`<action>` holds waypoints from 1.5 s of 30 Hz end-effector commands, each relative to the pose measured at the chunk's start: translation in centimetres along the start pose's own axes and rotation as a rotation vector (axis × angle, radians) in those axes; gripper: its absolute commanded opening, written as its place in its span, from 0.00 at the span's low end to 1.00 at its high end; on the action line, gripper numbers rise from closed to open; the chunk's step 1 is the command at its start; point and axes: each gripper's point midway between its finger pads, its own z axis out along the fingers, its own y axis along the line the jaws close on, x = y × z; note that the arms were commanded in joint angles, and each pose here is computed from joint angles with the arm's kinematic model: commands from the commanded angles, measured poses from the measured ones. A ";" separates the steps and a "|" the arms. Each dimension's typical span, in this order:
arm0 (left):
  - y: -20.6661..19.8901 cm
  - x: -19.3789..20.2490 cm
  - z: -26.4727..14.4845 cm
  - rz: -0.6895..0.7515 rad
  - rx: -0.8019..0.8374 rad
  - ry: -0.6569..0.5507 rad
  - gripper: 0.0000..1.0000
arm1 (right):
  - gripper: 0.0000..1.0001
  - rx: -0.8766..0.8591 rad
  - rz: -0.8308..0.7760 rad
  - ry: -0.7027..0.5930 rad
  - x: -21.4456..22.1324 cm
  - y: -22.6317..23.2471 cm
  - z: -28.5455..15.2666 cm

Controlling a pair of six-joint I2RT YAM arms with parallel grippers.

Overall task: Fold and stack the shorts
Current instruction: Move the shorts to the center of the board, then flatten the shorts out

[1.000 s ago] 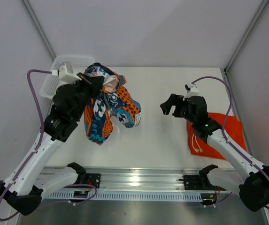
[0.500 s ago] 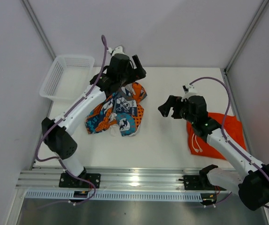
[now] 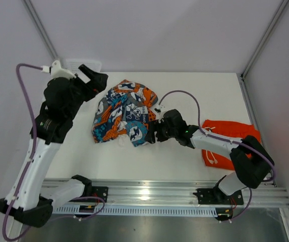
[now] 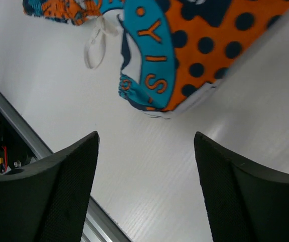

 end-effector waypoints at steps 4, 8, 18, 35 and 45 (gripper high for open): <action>3.7 2.7 -2.1 0.018 -0.065 0.013 0.99 | 0.62 -0.148 -0.029 -0.008 -1.8 5.3 4.1; 4.6 3.1 -2.7 0.036 -0.085 0.023 0.99 | 0.68 -0.107 -0.020 0.025 -0.9 5.2 6.9; 5.2 4.7 -2.0 0.056 -0.094 0.066 0.99 | 0.17 0.112 -0.007 0.178 2.6 -0.7 9.7; 6.5 5.9 -1.0 0.076 -0.133 0.097 0.99 | 0.54 0.001 -0.205 -0.020 -6.2 0.9 3.3; 11.6 4.7 -1.1 -0.029 -0.240 0.093 0.99 | 0.55 -0.110 -0.381 0.077 -0.3 8.2 7.5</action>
